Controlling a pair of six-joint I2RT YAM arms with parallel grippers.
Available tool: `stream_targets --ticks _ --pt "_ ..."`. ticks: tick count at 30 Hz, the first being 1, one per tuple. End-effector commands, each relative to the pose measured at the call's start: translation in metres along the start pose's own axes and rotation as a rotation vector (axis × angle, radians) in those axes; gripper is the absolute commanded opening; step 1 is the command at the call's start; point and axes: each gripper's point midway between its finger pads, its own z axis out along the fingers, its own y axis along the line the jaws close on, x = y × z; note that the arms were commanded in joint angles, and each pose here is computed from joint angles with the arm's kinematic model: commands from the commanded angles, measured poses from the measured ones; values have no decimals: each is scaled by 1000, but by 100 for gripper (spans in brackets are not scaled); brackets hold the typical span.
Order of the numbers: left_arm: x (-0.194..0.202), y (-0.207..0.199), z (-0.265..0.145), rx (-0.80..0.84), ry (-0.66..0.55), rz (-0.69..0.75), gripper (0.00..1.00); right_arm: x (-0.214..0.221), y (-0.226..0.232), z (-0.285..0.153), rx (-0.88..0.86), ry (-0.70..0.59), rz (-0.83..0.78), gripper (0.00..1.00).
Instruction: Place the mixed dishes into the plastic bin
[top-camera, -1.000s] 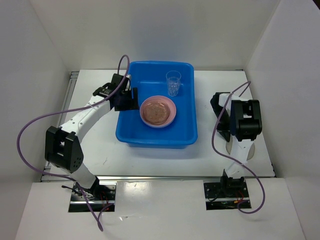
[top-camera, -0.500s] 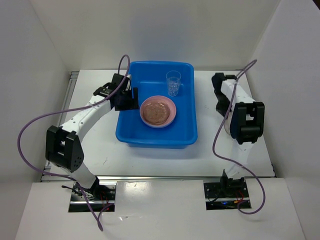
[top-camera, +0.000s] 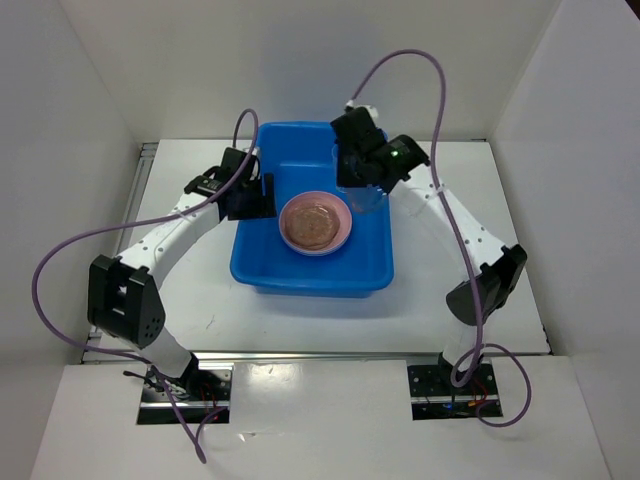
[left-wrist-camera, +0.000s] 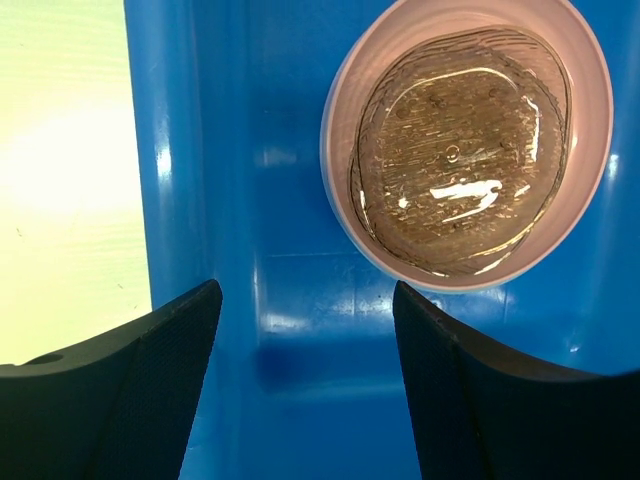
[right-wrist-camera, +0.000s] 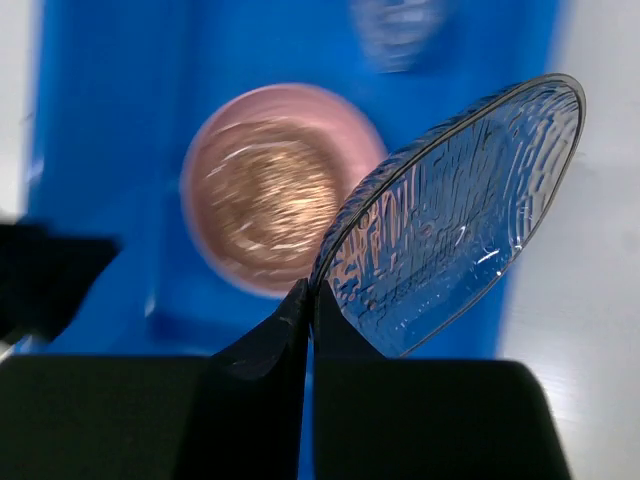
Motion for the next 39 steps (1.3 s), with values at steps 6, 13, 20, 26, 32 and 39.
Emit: stream_targets --ticks 6,13,20,26,32,39 --pt "-17 12 -18 -52 -90 -14 77 34 98 -5 -360 38 -87 1" --pt "-3 14 -25 -35 -84 -40 77 50 135 13 -513 87 -67 1" --pt "-22 16 -61 -36 -193 -69 81 78 150 51 -502 160 -79 1" --pt "-44 9 -89 -17 -250 -54 81 92 136 84 -366 193 -89 1" --pt "-48 6 -92 -4 -258 -54 81 100 129 100 -288 214 -83 15" --pt "-48 8 -85 -18 -253 -36 100 38 144 47 -404 66 -41 49"
